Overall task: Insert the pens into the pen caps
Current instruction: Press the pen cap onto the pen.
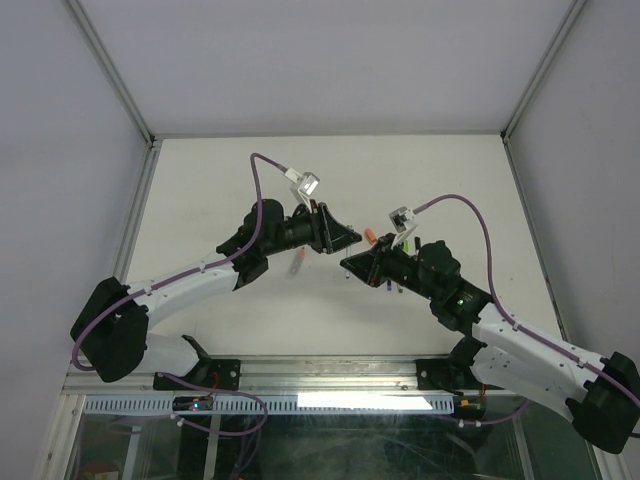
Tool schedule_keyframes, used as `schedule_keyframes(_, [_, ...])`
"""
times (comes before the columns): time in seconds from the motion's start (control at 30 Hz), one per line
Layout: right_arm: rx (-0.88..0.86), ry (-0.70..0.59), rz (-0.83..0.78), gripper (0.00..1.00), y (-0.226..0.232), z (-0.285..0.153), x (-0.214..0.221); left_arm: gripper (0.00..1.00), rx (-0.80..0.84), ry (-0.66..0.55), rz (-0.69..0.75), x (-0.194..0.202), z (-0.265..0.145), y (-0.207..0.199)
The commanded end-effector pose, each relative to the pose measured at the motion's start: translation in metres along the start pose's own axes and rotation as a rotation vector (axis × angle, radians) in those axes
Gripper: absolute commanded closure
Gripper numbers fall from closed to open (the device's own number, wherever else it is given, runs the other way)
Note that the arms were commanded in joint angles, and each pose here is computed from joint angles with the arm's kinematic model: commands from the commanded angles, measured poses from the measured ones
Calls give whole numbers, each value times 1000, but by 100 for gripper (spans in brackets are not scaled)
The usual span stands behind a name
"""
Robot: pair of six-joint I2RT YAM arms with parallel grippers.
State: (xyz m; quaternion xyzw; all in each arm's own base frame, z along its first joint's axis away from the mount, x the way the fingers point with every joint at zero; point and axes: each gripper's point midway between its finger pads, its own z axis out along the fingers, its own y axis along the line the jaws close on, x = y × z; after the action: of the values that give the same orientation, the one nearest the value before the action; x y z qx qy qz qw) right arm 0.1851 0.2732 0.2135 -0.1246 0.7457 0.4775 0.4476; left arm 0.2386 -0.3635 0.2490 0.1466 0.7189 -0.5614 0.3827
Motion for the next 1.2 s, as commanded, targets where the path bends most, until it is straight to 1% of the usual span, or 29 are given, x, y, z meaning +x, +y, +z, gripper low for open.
schedule_keyframes(0.0, [-47,-52,-8,100,14,2,-17,58,90,-77,61,-29,0,-28])
schedule_keyframes(0.1, [-33,-43,-4,100,10,3,-15,58,94,-81,62,-31,-1,-30])
schedule_keyframes(0.17, [-24,-36,-3,100,8,4,-13,60,101,-83,65,-32,-2,-33])
schedule_keyframes(0.4, [18,-27,9,100,1,5,-12,73,109,-63,60,-26,-2,-31])
schedule_keyframes(0.5, [22,-28,9,100,1,5,-12,81,107,-60,55,-23,-3,-30])
schedule_keyframes(0.6, [29,-29,9,100,0,4,-13,96,94,-41,43,-21,-1,-27])
schedule_keyframes(0.63, [39,-30,6,100,-2,4,-14,100,93,-29,42,-20,0,-27])
schedule_keyframes(0.73, [68,-62,-10,100,-6,2,-21,100,95,-7,21,-20,4,-29])
schedule_keyframes(1.0, [141,-277,-57,100,-15,-6,-64,100,109,29,-9,-14,9,-30])
schedule_keyframes(1.17, [157,-346,-81,100,-12,-3,-86,100,87,56,14,-9,10,-27])
